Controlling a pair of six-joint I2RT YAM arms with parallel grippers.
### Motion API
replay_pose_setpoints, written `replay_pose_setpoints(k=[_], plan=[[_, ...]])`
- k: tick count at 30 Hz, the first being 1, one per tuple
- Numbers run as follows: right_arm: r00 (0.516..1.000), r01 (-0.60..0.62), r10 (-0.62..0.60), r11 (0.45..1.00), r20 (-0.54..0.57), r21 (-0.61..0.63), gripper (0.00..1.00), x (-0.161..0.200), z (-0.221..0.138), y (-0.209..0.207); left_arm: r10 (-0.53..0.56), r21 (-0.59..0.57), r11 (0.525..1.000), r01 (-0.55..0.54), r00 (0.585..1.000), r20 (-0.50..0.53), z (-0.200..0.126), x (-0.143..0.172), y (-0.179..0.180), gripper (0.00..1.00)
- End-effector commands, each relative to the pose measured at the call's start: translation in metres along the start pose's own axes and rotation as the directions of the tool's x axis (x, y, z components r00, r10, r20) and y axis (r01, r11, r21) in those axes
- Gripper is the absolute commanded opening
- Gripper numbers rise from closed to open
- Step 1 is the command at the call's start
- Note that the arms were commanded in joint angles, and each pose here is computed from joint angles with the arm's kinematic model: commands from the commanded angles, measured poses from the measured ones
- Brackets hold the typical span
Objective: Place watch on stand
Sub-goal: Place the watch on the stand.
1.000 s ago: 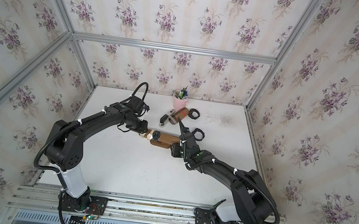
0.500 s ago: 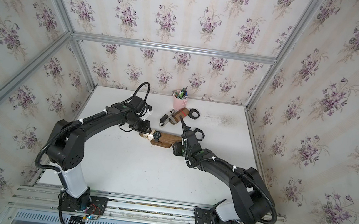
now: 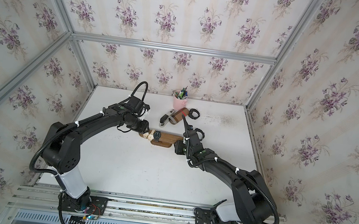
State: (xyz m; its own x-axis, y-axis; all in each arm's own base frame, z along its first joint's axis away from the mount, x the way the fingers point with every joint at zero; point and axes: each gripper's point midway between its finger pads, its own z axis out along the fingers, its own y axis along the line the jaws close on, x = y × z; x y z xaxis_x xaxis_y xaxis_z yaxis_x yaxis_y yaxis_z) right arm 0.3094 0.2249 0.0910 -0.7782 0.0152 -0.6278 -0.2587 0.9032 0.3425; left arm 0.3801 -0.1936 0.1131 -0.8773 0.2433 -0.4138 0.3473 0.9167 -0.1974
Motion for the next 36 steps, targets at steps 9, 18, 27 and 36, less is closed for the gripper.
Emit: replay_pose_setpoints(k=[9, 18, 27, 36], plan=[[1.0, 0.01, -0.01, 1.0, 0.005, 0.004, 0.48, -0.006, 0.001, 0.001, 0.039, 0.006, 0.999, -0.039, 0.999, 0.012, 0.007, -0.011, -0.01, 0.36], [1.0, 0.022, -0.023, 1.0, 0.021, 0.017, 0.48, -0.011, -0.004, 0.0, 0.048, -0.043, 0.998, -0.046, 0.998, 0.047, -0.005, -0.007, -0.008, 0.41], [0.996, 0.028, -0.034, 0.997, 0.079, 0.075, 0.54, -0.029, -0.026, -0.012, 0.085, -0.212, 0.977, -0.034, 0.968, 0.236, -0.058, -0.004, -0.003, 0.54], [0.978, -0.128, 0.092, 0.972, 0.186, 0.194, 0.6, -0.078, -0.048, -0.084, -0.082, -0.133, 0.971, 0.197, 0.803, 0.59, -0.138, 0.018, 0.017, 0.73]])
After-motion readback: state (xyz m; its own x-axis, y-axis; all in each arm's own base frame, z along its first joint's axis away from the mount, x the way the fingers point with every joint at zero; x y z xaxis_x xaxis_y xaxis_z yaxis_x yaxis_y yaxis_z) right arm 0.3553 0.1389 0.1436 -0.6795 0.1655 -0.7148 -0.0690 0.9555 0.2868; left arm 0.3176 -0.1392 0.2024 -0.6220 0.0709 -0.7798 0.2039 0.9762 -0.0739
